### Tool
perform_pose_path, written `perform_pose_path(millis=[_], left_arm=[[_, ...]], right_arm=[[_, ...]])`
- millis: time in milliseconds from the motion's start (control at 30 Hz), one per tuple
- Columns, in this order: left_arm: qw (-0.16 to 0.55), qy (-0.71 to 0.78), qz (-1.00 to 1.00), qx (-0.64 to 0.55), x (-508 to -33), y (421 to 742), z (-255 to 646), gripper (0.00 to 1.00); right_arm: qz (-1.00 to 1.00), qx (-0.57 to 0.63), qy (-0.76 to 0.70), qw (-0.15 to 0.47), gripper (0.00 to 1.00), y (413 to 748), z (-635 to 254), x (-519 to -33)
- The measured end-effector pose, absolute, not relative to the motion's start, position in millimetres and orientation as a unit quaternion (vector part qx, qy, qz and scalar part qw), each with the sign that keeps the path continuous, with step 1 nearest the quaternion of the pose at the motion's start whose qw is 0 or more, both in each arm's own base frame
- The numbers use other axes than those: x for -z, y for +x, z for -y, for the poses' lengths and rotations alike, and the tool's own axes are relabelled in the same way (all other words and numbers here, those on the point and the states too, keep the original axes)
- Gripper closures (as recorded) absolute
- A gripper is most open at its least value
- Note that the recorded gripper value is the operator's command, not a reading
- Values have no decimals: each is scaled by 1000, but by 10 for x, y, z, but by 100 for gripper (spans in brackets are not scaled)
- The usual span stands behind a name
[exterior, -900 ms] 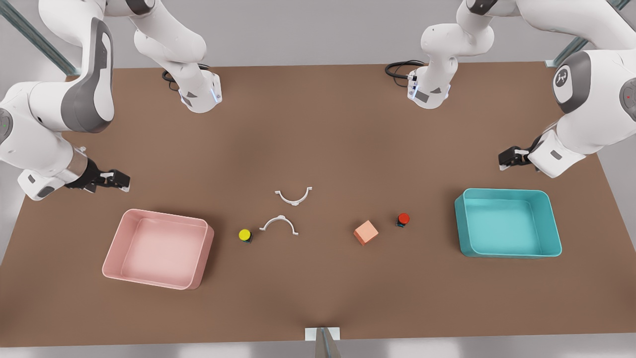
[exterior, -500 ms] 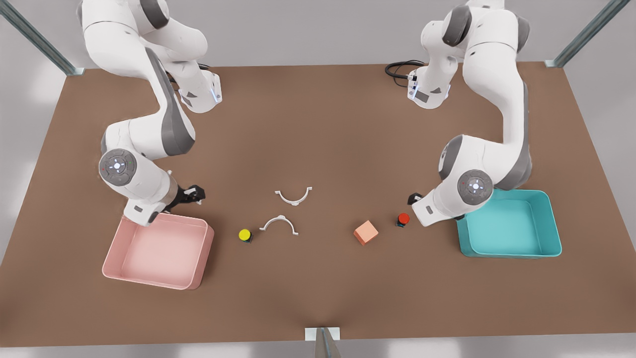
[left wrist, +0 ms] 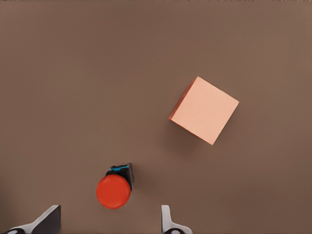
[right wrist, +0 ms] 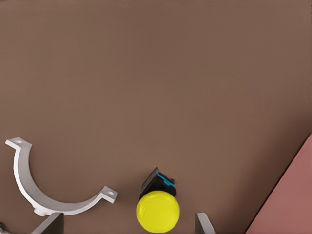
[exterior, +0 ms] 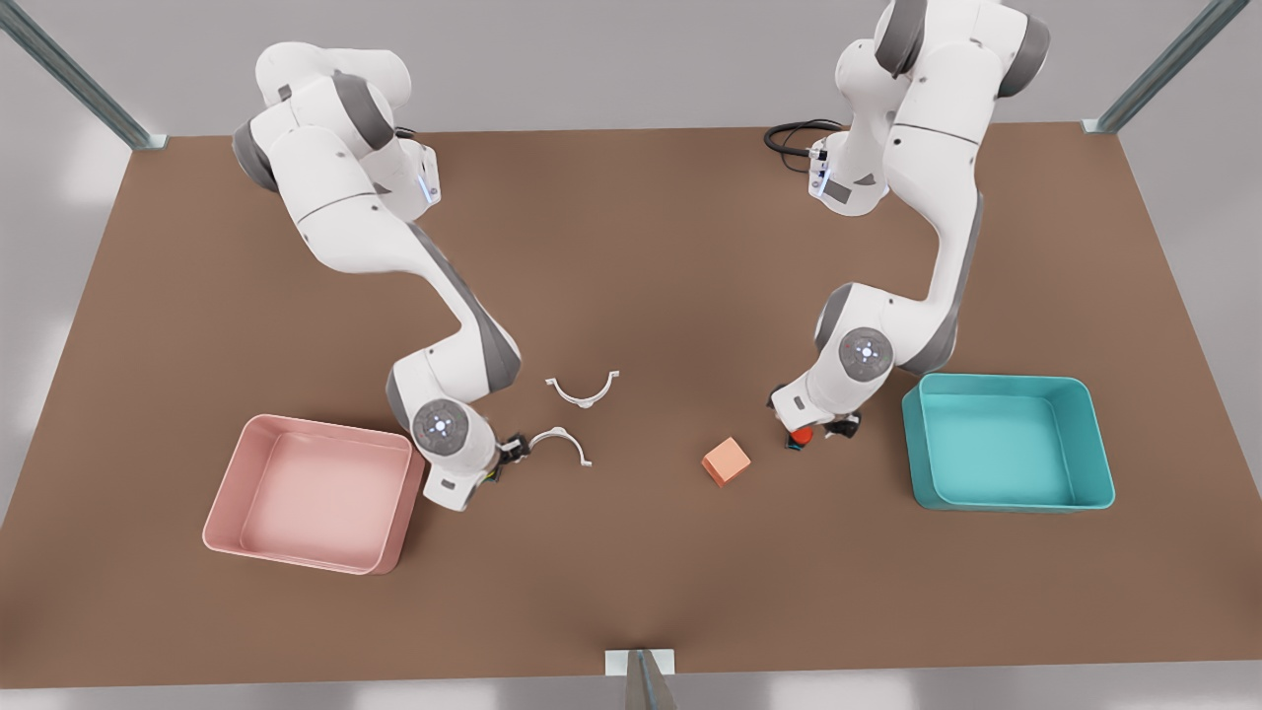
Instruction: Place the red button in the blue storage box with the left arm, and place the yellow button in the pink storage box with the right arm
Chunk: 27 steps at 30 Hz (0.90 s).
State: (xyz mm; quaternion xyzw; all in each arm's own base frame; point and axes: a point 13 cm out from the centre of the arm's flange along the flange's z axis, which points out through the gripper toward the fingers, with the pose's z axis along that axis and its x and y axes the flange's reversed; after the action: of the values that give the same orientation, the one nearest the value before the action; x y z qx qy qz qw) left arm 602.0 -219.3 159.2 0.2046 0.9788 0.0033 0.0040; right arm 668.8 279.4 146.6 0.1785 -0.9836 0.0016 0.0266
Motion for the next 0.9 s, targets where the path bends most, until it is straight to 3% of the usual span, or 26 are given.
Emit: perform_pose_path(millis=[333, 633, 700, 733, 800, 900], left_arm=[[29, 201, -979, 0, -1204, 6120, 2157, 0], [11, 201, -980, -1, -651, 5837, 2050, 0], [13, 200, -980, -1, -549, 5843, 2042, 0], [17, 199, -980, 0, -540, 5867, 2029, 6], [24, 198, -980, 1, -546, 5904, 2022, 20], [33, 198, -980, 2, -580, 5944, 2032, 26]], right_arm=[[989, 30, 140, 41, 0, 6463, -2606, -878], [991, 38, 124, 26, 0, 6397, -2584, -571], [991, 41, 123, 19, 23, 6421, -2617, -582], [992, 42, 121, 16, 31, 6435, -2624, -589], [992, 43, 119, 12, 38, 6455, -2627, -595], [992, 44, 114, 8, 46, 6480, -2611, -598]])
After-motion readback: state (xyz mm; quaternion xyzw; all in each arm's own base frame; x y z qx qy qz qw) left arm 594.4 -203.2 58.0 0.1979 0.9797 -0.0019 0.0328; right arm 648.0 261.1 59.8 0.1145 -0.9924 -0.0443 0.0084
